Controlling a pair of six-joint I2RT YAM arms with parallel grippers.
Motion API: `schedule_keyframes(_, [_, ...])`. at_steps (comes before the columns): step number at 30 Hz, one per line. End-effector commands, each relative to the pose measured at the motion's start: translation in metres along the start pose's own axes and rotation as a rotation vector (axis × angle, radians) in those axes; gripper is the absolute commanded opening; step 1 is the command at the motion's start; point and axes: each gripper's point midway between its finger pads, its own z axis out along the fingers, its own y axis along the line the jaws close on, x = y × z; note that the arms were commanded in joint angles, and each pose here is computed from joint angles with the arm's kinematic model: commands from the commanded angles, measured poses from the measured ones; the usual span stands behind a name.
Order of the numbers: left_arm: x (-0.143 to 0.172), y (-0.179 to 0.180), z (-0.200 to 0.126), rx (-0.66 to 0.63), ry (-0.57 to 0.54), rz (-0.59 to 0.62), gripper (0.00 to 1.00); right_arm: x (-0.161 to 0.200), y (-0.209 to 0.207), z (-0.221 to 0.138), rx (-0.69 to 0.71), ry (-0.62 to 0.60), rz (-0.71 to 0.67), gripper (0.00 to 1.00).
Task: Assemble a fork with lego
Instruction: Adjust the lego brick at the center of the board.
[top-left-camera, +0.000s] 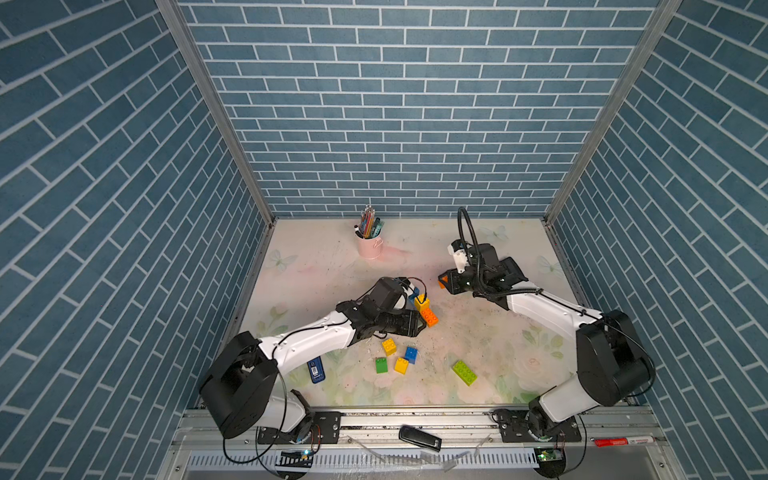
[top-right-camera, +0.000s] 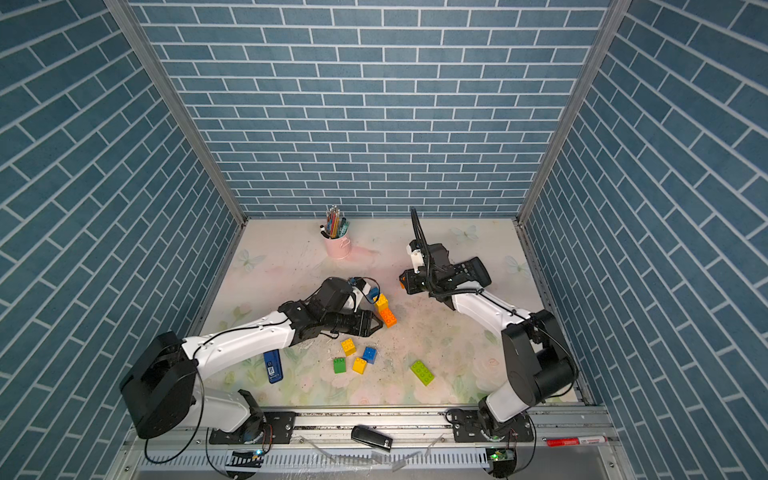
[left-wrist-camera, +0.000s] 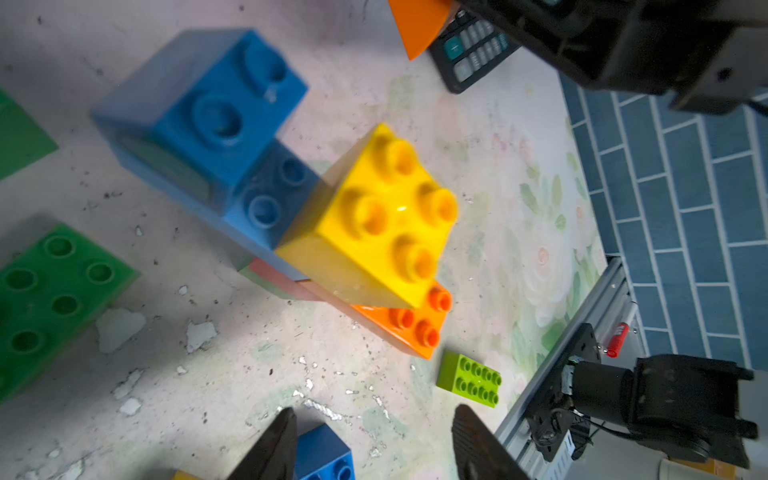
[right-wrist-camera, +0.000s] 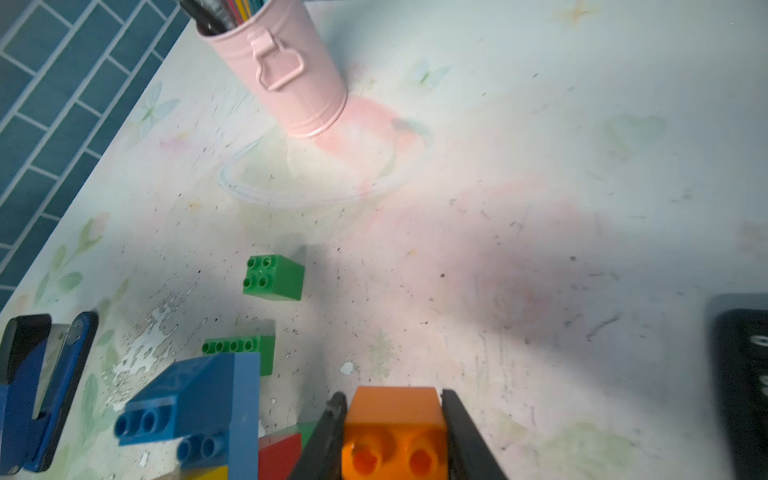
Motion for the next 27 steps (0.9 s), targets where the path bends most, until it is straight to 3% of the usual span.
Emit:
schedule_keyframes(1, [-0.016, -0.010, -0.016, 0.021, -0.054, 0.083, 0.53, 0.010, -0.015, -0.019, 0.096, 0.007, -0.031, 0.00])
schedule_keyframes(6, [-0.032, -0.011, -0.024, 0.035, -0.080, 0.095, 0.43, 0.020, -0.015, -0.040, 0.108, -0.004, -0.018, 0.00])
schedule_keyframes(13, [-0.005, -0.004, -0.012, -0.046, -0.056, 0.110, 0.31, 0.022, -0.020, -0.050, 0.145, -0.009, -0.031, 0.00])
schedule_keyframes(20, [0.010, 0.002, 0.005, -0.254, -0.050, 0.243, 0.28, 0.025, -0.020, -0.049, 0.138, -0.010, -0.020, 0.00])
schedule_keyframes(27, [0.006, -0.006, 0.022, -0.321, -0.038, 0.323, 0.25, 0.023, -0.028, -0.057, 0.186, -0.033, -0.020, 0.00])
